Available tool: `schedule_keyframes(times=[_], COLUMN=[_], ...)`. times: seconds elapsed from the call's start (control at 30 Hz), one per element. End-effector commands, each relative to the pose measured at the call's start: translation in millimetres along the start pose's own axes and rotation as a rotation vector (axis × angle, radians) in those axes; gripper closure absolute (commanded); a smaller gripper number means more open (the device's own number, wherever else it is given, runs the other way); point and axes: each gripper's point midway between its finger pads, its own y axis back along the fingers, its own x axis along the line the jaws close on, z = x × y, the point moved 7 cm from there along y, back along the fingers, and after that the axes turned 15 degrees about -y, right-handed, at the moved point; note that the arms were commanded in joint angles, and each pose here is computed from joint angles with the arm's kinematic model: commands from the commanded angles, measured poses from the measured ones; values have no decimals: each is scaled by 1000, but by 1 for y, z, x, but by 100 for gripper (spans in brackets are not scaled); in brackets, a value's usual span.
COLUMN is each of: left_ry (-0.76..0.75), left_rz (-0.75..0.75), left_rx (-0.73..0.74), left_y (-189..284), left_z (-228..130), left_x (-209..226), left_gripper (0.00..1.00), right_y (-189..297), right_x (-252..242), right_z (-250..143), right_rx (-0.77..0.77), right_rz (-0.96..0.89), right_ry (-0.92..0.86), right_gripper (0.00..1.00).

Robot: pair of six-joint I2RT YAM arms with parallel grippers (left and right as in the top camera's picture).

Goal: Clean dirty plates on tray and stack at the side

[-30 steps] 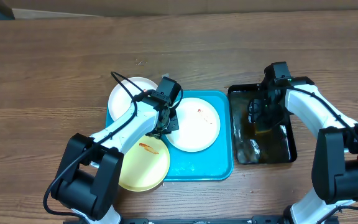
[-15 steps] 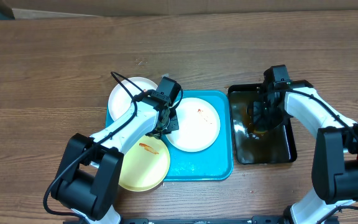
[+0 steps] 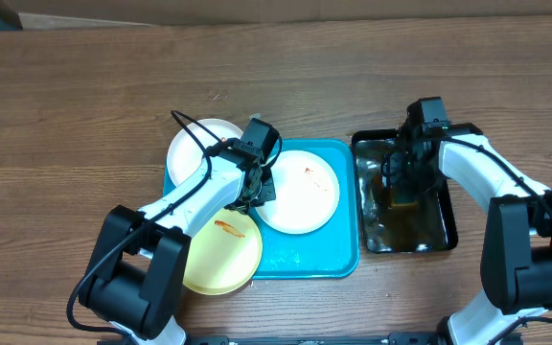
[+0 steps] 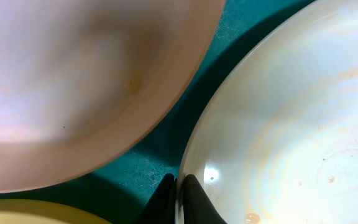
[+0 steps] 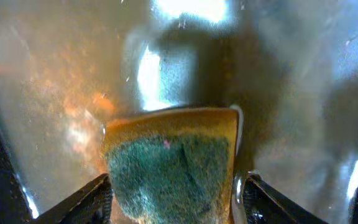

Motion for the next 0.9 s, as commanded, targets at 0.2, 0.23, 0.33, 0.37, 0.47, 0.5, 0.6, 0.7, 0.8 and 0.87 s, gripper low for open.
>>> schedule_keyframes(times=[0.2, 0.23, 0.33, 0.37, 0.47, 0.5, 0.6, 0.7, 0.8, 0.87], left_ry=[-3, -3, -3, -3, -3, -3, -3, -3, -3, -3], left_rz=[23, 23, 23, 23, 23, 23, 23, 23, 23, 23], left_rx=[3, 3, 3, 3, 3, 3, 3, 3, 3, 3], left_y=[-4, -4, -4, -4, -4, -4, -4, -4, -4, -4], left_z=[-1, -1, -1, -1, -1, -1, -1, -1, -1, -1], left_x=[3, 3, 3, 3, 3, 3, 3, 3, 3, 3], left_gripper=[93, 92, 92, 92, 92, 92, 92, 92, 92, 92], right_y=[6, 6, 6, 6, 6, 6, 7, 7, 7, 7], right_x=[6, 6, 8, 8, 10, 10, 11, 12, 12, 12], right_z=[13, 13, 16, 17, 20, 21, 23, 24, 25, 26], right_rx=[-53, -56, -70, -77, -97, -103, -112, -116, -123, -129], right_rz=[31, 32, 39, 42, 52, 54, 59, 61, 64, 66], right_ry=[1, 1, 2, 2, 4, 5, 6, 6, 6, 7], right_gripper=[40, 33, 27, 27, 27, 27, 56, 96, 67, 40])
